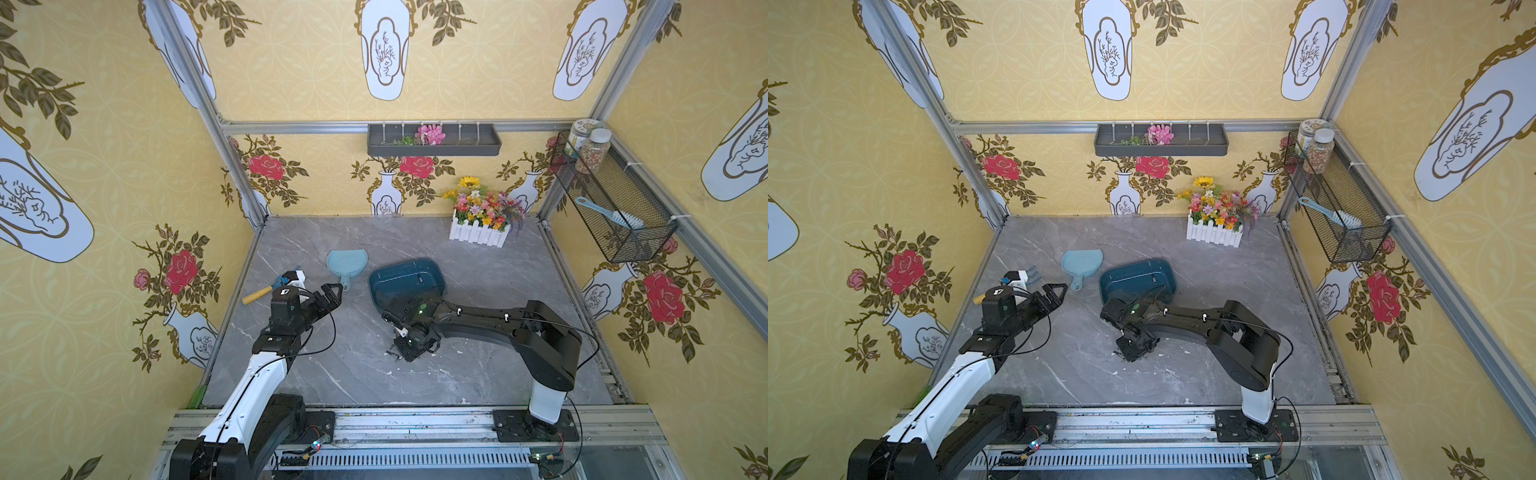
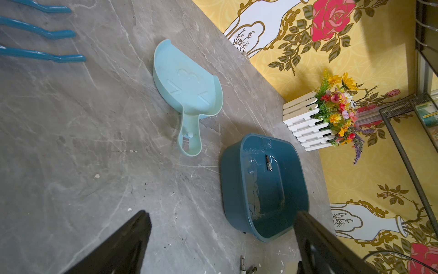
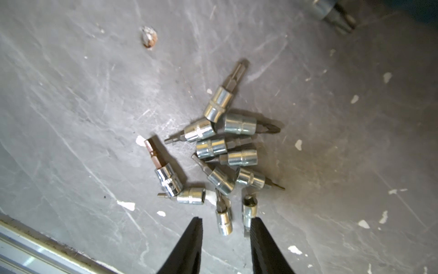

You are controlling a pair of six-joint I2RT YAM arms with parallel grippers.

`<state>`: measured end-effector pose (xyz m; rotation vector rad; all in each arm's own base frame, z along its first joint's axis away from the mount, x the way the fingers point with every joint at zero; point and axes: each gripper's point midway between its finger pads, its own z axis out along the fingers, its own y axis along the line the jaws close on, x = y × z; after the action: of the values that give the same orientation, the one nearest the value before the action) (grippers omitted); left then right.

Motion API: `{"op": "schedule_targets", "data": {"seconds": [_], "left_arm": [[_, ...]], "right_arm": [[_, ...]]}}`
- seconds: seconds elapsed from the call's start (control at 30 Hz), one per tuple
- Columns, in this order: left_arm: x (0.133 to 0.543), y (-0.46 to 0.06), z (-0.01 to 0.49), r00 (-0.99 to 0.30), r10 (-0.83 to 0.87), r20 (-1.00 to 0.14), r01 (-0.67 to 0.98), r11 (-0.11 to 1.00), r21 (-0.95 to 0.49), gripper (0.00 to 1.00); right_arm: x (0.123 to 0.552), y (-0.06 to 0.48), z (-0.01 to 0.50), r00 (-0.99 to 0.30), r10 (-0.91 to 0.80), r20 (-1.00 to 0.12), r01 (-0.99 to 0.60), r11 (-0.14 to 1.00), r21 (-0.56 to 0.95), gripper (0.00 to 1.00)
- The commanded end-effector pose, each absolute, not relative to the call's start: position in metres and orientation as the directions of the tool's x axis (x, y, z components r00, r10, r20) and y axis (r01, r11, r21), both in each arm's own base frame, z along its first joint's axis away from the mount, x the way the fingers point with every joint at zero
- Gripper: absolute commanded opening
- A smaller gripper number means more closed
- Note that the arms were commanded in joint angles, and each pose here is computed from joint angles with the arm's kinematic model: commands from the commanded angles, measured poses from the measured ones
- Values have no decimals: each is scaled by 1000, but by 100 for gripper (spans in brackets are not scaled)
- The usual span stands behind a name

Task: Put the bit on the desktop into the storage box
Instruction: Pick up the screwdriver bit from the center of the board.

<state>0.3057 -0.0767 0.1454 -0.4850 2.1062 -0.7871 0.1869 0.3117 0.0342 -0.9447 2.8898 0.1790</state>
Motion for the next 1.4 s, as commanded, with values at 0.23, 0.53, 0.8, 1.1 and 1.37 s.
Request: {"op": "schedule_targets", "data": {"seconds": [0.23, 0.53, 0.8, 1.1, 1.37], "left_arm": [[306, -76, 148, -579, -569, -584, -46, 738, -673, 100], [305, -75, 150, -573, -569, -590, -43, 740, -672, 100], [305, -75, 150, -572, -570, -590, -46, 740, -671, 100], [306, -74, 152, -568, -571, -593, -45, 741, -670, 100], [306, -74, 155, -564, -570, -598, -41, 742, -669, 100]], "right_arm": [[178, 313, 27, -799, -595, -87, -601, 795, 81, 31], [178, 312, 13, -801, -596, -64, -599, 798, 70, 29], [175, 305, 0, -800, -599, -30, -600, 799, 44, 27], [172, 304, 1, -796, -605, -22, -606, 795, 39, 19], [171, 309, 9, -793, -608, -40, -609, 791, 53, 15]]}}
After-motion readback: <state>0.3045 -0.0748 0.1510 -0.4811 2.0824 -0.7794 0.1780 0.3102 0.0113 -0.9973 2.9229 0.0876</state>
